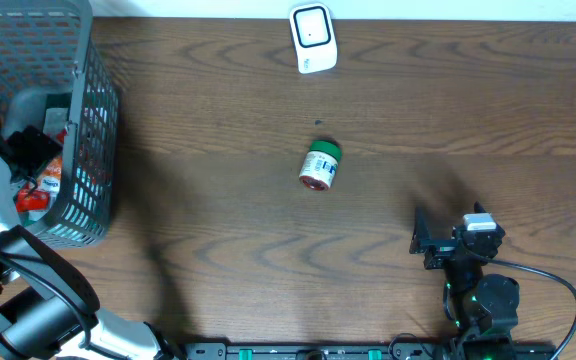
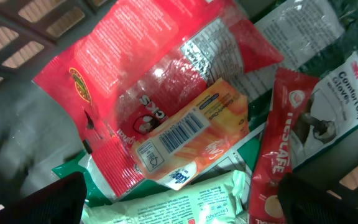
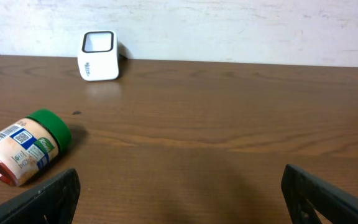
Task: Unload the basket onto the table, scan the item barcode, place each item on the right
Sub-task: 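Grasp the orange snack box with the left gripper and lift it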
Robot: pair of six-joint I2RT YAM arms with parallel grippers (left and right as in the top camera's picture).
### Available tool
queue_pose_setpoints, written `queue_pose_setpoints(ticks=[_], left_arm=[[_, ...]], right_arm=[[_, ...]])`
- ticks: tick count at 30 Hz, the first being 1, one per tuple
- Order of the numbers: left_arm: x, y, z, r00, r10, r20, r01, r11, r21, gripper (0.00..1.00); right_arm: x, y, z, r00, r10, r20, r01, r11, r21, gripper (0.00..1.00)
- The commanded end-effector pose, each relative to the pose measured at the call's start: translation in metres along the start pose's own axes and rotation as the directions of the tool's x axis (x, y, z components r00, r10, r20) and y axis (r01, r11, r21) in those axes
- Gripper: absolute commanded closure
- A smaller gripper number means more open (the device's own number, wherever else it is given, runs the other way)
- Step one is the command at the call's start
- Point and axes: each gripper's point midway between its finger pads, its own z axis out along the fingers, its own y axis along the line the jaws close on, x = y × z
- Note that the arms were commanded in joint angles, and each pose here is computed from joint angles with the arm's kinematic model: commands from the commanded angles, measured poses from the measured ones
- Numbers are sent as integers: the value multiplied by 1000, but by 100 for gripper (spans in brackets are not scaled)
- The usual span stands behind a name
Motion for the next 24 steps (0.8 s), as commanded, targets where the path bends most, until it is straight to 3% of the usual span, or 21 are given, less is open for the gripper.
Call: queue_pose_setpoints(ticks=[1,24], left_arm=[[5,1,10,1000,0,-15,0,1000,2,2],[0,-3,25,998,56,13,-56,998,28,2]], right_arm=[[1,-3,0,1000,14,-3,-14,1000,14,1],[1,-3,0,1000,14,-3,-14,1000,14,1]])
